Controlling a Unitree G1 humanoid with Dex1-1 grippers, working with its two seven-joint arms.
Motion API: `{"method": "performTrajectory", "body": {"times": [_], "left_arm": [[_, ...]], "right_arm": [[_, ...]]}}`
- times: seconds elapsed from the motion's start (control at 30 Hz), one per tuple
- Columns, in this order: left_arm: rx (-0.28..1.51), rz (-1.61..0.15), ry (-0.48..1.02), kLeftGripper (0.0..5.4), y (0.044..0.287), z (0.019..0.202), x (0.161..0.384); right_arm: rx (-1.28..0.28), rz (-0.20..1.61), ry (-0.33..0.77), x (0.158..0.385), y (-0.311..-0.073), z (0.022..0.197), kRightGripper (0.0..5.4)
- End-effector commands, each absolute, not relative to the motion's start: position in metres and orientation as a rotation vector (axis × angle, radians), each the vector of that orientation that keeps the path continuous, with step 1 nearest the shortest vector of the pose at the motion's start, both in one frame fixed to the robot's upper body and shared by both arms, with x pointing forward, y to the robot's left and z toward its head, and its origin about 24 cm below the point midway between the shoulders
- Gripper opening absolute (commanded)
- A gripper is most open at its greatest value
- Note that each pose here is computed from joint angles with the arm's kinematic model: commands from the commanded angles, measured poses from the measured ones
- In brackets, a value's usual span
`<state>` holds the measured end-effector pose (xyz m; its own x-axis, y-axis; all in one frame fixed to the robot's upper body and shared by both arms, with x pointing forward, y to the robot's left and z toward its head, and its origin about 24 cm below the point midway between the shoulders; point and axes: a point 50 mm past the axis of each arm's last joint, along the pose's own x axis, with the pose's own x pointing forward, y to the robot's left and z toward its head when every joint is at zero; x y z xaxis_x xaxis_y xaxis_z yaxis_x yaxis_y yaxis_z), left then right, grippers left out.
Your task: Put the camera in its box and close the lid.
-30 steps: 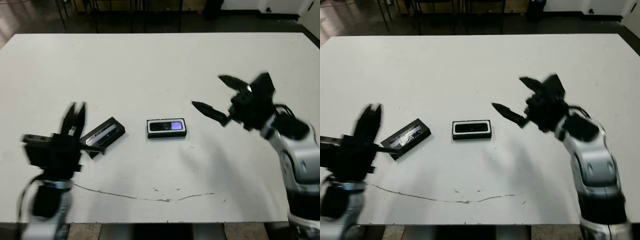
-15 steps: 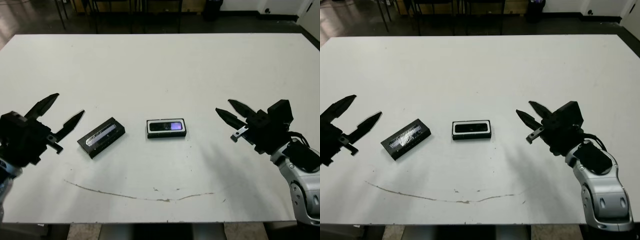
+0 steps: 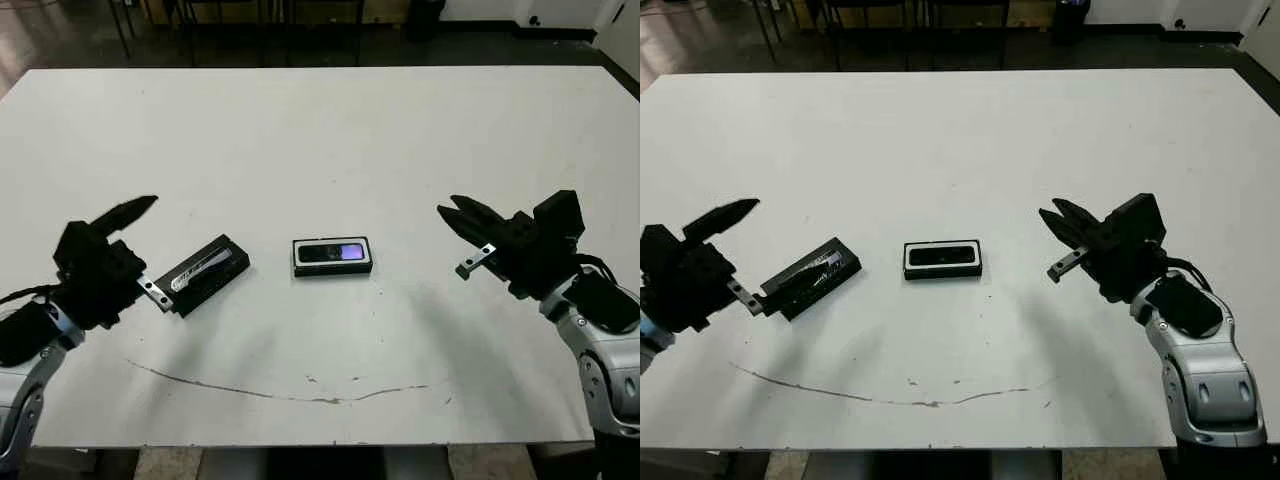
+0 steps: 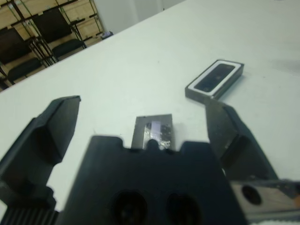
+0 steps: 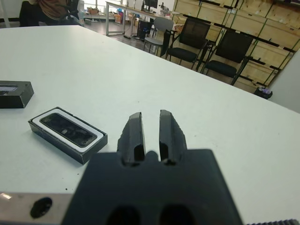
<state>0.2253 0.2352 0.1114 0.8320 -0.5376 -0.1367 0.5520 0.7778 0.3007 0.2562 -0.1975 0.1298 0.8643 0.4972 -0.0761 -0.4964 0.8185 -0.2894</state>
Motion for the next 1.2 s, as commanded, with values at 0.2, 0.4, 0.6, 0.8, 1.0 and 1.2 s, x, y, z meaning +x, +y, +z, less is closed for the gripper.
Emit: {"method": "performTrajectory", "body": {"times": [0.2, 0.4, 0.6, 0.8, 1.0, 1.2], "left_arm": [[0.337, -0.588, 0.175, 5.37, 0.248, 0.086, 0.223], [0.363, -0.568, 0.208, 5.37, 0.256, 0.074, 0.223], [0.313, -0.607, 0.25, 5.37, 0.261, 0.064, 0.225], [0.181, -0.654, 0.306, 5.37, 0.259, 0.057, 0.226], [0.068, -0.663, 0.362, 5.37, 0.262, 0.047, 0.225], [0.026, -0.634, 0.396, 5.37, 0.267, 0.036, 0.223]], "right_arm": [[-0.319, 0.527, 0.027, 0.256, -0.2, 0.124, 0.0], [-0.326, 0.536, 0.038, 0.256, -0.199, 0.124, 0.0], [-0.335, 0.537, 0.042, 0.255, -0.199, 0.124, 0.0], [-0.338, 0.533, 0.04, 0.255, -0.2, 0.124, 0.0], [-0.349, 0.526, 0.047, 0.255, -0.202, 0.124, 0.0], [-0.361, 0.514, 0.059, 0.255, -0.202, 0.125, 0.0]]}}
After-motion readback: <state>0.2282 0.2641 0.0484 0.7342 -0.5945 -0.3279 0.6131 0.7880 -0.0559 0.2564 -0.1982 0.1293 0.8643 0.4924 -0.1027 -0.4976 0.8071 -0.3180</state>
